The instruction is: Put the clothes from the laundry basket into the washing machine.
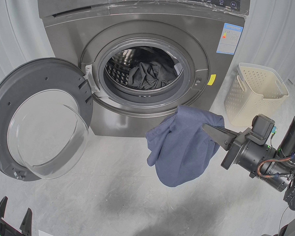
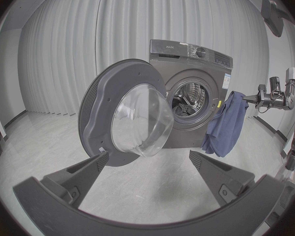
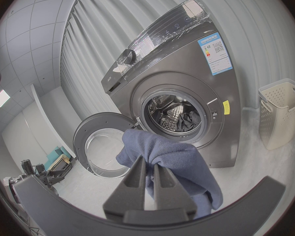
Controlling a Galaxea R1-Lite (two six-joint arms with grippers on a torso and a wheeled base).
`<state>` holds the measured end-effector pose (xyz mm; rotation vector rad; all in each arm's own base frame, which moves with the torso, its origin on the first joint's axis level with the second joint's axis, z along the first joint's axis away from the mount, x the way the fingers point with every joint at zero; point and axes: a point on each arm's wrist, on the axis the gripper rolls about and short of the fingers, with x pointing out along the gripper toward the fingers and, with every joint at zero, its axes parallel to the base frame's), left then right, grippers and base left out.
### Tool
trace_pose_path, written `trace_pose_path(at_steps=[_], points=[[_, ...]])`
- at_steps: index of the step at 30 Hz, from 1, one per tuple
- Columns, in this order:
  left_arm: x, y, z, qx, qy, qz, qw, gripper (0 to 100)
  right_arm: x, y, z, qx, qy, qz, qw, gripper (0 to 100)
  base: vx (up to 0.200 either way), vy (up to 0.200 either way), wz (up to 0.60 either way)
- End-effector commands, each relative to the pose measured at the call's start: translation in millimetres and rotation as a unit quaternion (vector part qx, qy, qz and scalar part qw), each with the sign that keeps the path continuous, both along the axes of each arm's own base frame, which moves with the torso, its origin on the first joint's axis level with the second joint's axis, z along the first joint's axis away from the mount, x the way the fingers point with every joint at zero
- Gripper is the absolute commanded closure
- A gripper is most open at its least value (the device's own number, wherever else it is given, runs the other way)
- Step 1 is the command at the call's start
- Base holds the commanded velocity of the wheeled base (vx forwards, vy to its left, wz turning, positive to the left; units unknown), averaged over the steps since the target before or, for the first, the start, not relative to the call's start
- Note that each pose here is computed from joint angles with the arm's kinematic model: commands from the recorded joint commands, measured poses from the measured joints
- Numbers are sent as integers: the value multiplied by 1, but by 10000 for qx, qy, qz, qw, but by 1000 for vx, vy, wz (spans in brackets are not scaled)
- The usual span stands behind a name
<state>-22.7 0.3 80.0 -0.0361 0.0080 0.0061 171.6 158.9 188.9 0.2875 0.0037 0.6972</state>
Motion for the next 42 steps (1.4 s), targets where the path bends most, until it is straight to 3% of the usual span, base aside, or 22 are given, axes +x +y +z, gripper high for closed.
trace_pose_path(at_steps=[1,10,15,21,24,25,26,30,32,33,35,40,42], points=[[0,0,-4,-3,6,9,10000,0,0,0,-1,-12,13,3,10000,100,0,-200,0],[0,0,-5,204,15,37,9998,0,2,16,-5,-55,97,250,9996,100,0,-44,0],[0,0,-4,265,-8,22,9996,0,0,37,8,177,-104,506,9985,100,0,0,0],[0,0,-5,280,-23,15,9996,0,-1,46,20,434,-197,659,9967,100,0,0,0],[-3,-1,10,202,-411,-169,9988,0,2,53,24,586,-179,715,9956,100,0,0,0],[-11,-2,37,188,-902,-377,9950,0,3,55,27,675,-189,732,9949,100,0,0,0],[-13,-3,51,178,-1002,-606,9930,0,3,57,31,751,-221,769,9940,100,0,0,0],[2,-5,62,87,-412,-1388,9894,0,8,63,41,904,-339,762,9924,100,0,0,0],[7,-6,61,22,-231,-1534,9879,0,9,64,41,920,-345,757,9923,100,0,0,0],[14,-7,60,-71,67,-1791,9838,0,10,65,43,938,-361,742,9922,100,0,0,0],[22,-9,59,-145,366,-2118,9765,0,13,65,40,910,-337,703,9928,100,0,0,0],[35,-11,59,-232,780,-2632,9613,0,19,69,44,976,-402,660,9922,100,0,0,0],[41,-12,60,-255,901,-2725,9576,0,22,72,46,992,-419,653,9920,100,0,0,0]])
